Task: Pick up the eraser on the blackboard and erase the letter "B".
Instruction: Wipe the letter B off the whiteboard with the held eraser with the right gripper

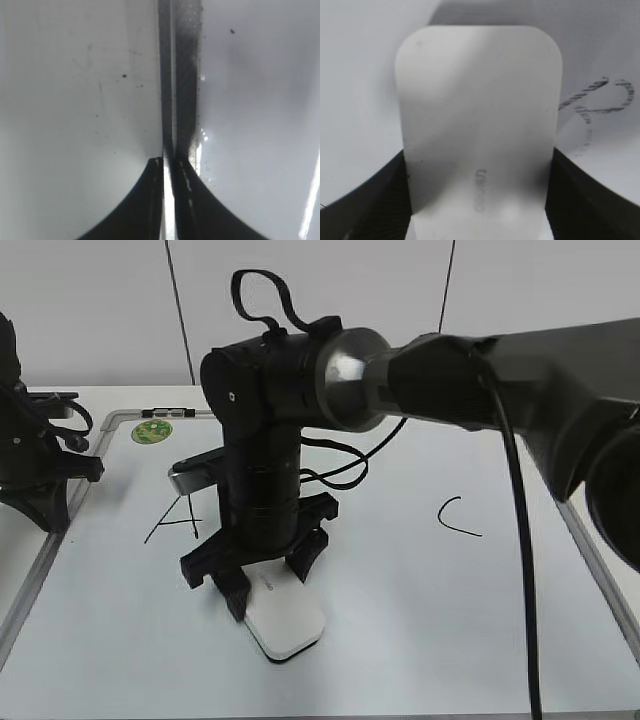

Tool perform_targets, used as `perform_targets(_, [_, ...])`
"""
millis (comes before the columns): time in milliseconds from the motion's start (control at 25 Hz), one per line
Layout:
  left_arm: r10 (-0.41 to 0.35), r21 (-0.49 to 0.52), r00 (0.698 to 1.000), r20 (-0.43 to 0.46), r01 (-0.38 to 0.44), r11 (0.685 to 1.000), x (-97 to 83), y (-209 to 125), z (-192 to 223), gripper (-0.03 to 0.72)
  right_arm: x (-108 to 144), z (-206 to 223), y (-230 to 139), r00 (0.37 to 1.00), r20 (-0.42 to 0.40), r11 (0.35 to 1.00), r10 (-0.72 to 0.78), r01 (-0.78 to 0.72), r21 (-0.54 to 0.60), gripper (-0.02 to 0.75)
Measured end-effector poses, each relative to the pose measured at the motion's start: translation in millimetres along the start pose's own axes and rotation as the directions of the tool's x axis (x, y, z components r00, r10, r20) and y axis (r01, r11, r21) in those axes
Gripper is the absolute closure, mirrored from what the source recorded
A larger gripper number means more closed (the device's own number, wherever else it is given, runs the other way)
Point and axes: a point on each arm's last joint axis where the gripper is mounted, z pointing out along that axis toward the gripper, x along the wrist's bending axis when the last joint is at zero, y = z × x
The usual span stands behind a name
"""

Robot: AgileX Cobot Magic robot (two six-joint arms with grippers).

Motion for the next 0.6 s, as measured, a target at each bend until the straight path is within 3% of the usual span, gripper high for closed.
perform_targets(160, [0.0, 0.0, 1.0, 0.0, 0.0, 1.0, 0.0, 0.0, 0.0, 0.652, 0.0, 0.1, -0.1, 1.0, 0.008, 1.0, -0.005, 0.005, -0.001, 0.214])
perform_targets(600, [0.005, -0.001, 1.0, -0.007, -0.005, 1.0, 0.6, 0.2, -0.2, 0.652, -9.6, 0.7, 1.2, 0.99, 0.142, 1.0, -0.002, 0.004, -0.017, 0.214])
